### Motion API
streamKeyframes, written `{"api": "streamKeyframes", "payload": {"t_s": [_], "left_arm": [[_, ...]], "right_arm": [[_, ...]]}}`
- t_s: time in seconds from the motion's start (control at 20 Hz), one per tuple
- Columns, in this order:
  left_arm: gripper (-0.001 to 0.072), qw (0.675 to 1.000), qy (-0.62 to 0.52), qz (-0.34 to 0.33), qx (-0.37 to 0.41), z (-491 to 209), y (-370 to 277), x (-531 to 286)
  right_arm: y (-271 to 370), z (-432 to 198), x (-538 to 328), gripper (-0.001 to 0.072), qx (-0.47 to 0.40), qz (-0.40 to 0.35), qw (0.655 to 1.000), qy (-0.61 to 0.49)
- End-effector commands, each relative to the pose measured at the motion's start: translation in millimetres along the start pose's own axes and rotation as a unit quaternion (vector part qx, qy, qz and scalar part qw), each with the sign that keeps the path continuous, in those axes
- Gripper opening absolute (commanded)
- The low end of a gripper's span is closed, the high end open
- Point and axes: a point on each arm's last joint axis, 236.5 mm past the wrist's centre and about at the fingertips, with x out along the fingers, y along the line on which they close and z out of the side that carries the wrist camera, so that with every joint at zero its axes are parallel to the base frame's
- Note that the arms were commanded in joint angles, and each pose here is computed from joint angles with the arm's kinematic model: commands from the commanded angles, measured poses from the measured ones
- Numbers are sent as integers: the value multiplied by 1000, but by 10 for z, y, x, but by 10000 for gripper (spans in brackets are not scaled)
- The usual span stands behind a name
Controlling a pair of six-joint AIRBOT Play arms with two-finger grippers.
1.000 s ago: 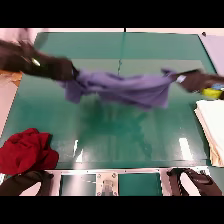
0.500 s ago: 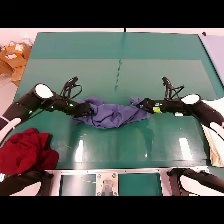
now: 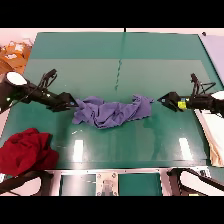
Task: Fold the shirts.
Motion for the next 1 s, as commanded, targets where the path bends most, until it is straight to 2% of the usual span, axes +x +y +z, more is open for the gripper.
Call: {"api": "streamKeyframes", "payload": {"t_s": [0.0, 0.3, 0.45, 0.55, 0.6, 0.65, 0.7, 0.75, 0.8, 0.85, 0.95], "left_arm": [[632, 999, -14, 12, -48, -58, 334, 109], [632, 992, -56, -90, -69, -77, 110, 385], [631, 991, -65, -98, -70, -61, 98, 403], [631, 989, -75, -101, -77, -57, 123, 441], [631, 988, -81, -106, -82, -58, 128, 463], [631, 985, -88, -115, -88, -56, 119, 486], [630, 982, -98, -129, -94, -50, 93, 505], [573, 979, -107, -144, -100, -49, 63, 520], [421, 976, -113, -157, -99, -62, 30, 530], [353, 975, -113, -167, -94, -92, -12, 553], [350, 978, -99, -167, -76, -181, -93, 642]], "right_arm": [[-361, -192, 50, 448, 48, -27, 999, 1], [-373, -481, 581, 428, 47, -37, 997, 53], [-333, -542, 785, 410, 51, -31, 995, 78], [-302, -531, 847, 349, 45, -30, 995, 85], [-274, -514, 857, 346, 45, -27, 995, 84], [-244, -499, 860, 298, 46, -23, 995, 83], [-215, -497, 858, 192, 49, -18, 995, 83], [-192, -503, 850, 66, 48, -15, 995, 87], [-162, -521, 840, 25, 47, -10, 994, 93], [-126, -534, 825, 20, 45, -5, 994, 100], [-34, -524, 785, 20, 38, 6, 993, 108]]}}
